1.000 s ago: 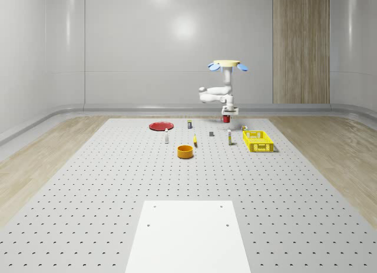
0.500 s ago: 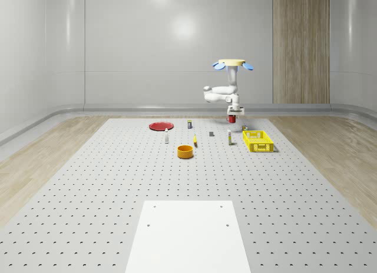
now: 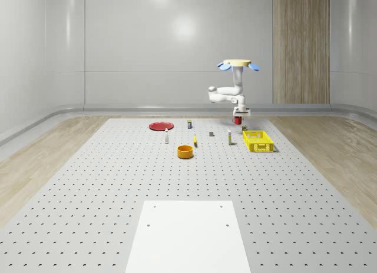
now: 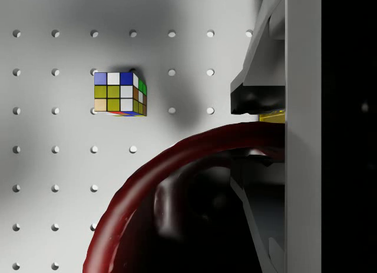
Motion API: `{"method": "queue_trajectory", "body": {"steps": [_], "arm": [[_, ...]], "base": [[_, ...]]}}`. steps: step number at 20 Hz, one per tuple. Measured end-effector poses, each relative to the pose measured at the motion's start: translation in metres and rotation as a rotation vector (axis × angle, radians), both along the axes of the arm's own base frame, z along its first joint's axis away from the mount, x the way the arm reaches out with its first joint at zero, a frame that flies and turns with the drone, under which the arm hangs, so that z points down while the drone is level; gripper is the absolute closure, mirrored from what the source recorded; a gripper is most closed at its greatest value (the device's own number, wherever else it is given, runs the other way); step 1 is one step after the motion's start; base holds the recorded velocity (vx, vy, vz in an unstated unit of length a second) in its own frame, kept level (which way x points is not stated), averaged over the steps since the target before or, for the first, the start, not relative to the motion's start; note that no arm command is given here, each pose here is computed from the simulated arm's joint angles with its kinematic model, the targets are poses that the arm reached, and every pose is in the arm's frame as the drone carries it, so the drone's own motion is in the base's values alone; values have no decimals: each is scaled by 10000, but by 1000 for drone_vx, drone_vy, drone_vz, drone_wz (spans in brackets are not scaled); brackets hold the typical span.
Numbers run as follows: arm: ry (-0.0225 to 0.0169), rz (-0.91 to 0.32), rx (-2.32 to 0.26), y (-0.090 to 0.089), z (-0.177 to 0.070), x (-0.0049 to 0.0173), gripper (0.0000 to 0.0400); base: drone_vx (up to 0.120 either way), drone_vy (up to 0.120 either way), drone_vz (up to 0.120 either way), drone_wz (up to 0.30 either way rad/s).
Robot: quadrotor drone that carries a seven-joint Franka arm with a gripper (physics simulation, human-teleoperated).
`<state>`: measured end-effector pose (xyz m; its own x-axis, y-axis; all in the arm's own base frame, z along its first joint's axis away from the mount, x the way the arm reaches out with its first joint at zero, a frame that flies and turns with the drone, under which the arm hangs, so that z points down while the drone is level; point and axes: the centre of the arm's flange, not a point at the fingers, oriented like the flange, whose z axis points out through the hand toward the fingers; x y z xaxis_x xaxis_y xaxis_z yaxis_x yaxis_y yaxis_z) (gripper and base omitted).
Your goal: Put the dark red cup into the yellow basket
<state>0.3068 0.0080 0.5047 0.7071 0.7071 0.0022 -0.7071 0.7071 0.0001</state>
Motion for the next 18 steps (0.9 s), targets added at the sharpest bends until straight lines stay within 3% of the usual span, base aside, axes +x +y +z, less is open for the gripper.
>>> {"method": "queue_trajectory", "body": {"steps": [18], "arm": [[0, 1, 0, 0, 0, 0, 300]], "base": [[120, 120, 0, 0]]}}
